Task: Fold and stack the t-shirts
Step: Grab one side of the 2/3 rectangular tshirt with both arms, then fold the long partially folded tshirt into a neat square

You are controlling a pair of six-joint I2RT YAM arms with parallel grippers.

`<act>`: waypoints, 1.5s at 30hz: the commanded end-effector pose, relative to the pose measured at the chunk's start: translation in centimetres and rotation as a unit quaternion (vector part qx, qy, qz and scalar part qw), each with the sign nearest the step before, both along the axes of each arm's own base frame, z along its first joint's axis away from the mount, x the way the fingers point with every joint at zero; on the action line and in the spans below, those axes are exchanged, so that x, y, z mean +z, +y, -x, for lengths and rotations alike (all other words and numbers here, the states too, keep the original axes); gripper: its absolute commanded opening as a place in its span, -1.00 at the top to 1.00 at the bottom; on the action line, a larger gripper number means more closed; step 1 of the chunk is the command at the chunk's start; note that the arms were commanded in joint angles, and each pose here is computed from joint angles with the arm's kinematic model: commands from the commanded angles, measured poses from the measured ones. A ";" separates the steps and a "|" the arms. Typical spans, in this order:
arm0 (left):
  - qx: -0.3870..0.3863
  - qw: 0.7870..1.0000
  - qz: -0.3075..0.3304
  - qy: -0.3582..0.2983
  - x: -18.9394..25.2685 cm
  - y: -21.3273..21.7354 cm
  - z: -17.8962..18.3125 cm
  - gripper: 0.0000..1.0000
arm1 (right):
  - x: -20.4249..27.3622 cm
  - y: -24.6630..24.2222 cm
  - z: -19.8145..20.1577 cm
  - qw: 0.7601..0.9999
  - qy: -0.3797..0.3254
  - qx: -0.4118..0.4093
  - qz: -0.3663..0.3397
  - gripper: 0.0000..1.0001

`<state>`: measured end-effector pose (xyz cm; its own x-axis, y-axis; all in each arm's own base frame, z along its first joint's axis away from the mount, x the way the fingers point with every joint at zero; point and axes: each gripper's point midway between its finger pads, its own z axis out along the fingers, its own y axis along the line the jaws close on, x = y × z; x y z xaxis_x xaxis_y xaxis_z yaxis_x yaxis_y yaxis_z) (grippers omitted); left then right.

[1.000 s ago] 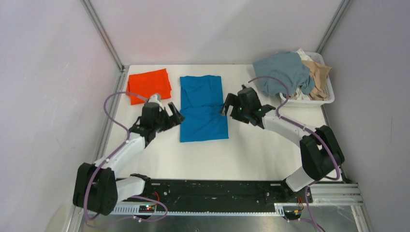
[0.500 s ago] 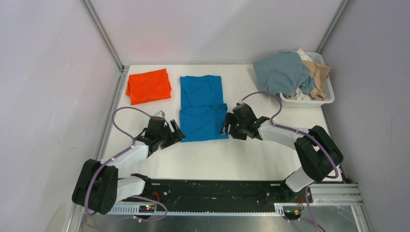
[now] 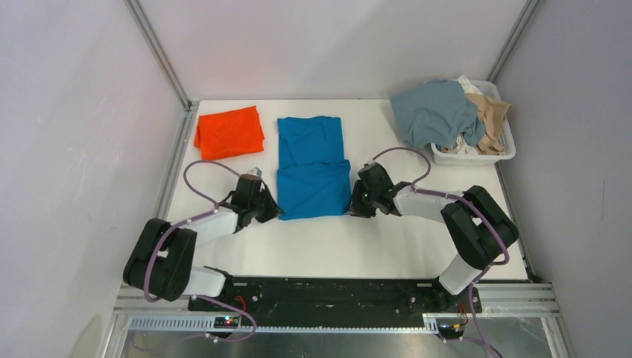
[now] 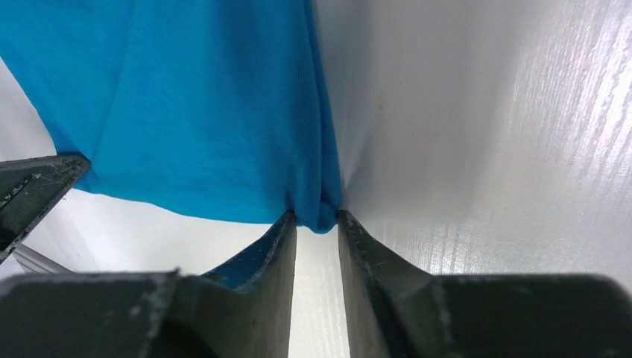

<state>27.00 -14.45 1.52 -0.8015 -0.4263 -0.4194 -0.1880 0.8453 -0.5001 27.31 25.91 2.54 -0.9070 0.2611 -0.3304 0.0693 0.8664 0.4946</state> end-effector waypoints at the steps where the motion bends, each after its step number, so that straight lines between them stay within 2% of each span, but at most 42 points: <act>1: -0.006 1.000 -0.006 0.008 -0.9 -0.2 0.6 0.98 | -0.4 0.5 0.4 1.000 0.003 0.003 -0.014 0.50; 5: -0.011 1.000 -0.006 -0.001 -0.8 -0.3 0.8 1.00 | -0.5 0.4 0.4 1.000 0.001 0.005 -0.011 0.89; 7: -0.013 1.000 -0.006 -0.006 -0.8 -0.3 1.2 1.00 | -0.4 0.5 0.9 1.000 0.002 0.015 -0.014 1.00; 13: -0.021 1.000 0.014 -0.019 -0.3 -0.7 4.3 1.00 | -0.2 -0.2 5.0 0.999 0.013 0.045 -0.019 1.00; 18: -0.025 0.999 0.017 0.023 -2.1 0.0 9.8 1.00 | -0.1 -1.2 10.2 0.996 0.046 0.072 -0.027 1.00; 19: -0.029 0.999 0.032 0.003 -1.1 -0.3 9.9 1.00 | -0.7 -1.5 11.7 0.995 0.059 0.082 -0.023 1.00; 20: -0.038 0.998 0.039 0.025 -1.8 -0.3 11.7 1.00 | -0.2 -1.6 12.9 0.994 0.062 0.091 -0.027 1.00; 21: -0.045 0.997 0.064 -0.001 -0.6 -0.9 11.7 1.00 | -0.6 -2.2 14.3 0.992 0.079 0.097 -0.020 1.00; 22: -0.058 0.995 0.080 0.019 -0.8 -1.3 13.2 1.00 | 0.4 -1.8 15.2 0.991 0.070 0.109 -0.032 1.00; 24: -0.088 0.987 0.136 -0.018 2.0 -2.9 14.0 1.00 | 1.7 -1.6 17.0 0.988 0.065 0.131 -0.044 1.00; 29: -0.147 0.964 0.209 -0.070 7.7 -5.1 15.6 1.00 | 5.9 -0.7 18.7 0.981 0.024 0.160 -0.103 1.00; 33: -0.163 0.954 0.220 -0.120 11.4 -5.4 15.1 1.00 | 9.2 -0.8 18.1 0.975 -0.016 0.165 -0.149 1.00; 37: -0.142 0.957 0.181 -0.179 14.8 -4.8 12.6 1.00 | 11.9 -1.9 15.5 0.973 -0.050 0.145 -0.171 1.00; 45: -0.074 0.963 0.094 -0.240 19.1 -3.9 6.3 1.00 | 15.6 -2.8 10.0 0.968 -0.082 0.116 -0.208 1.00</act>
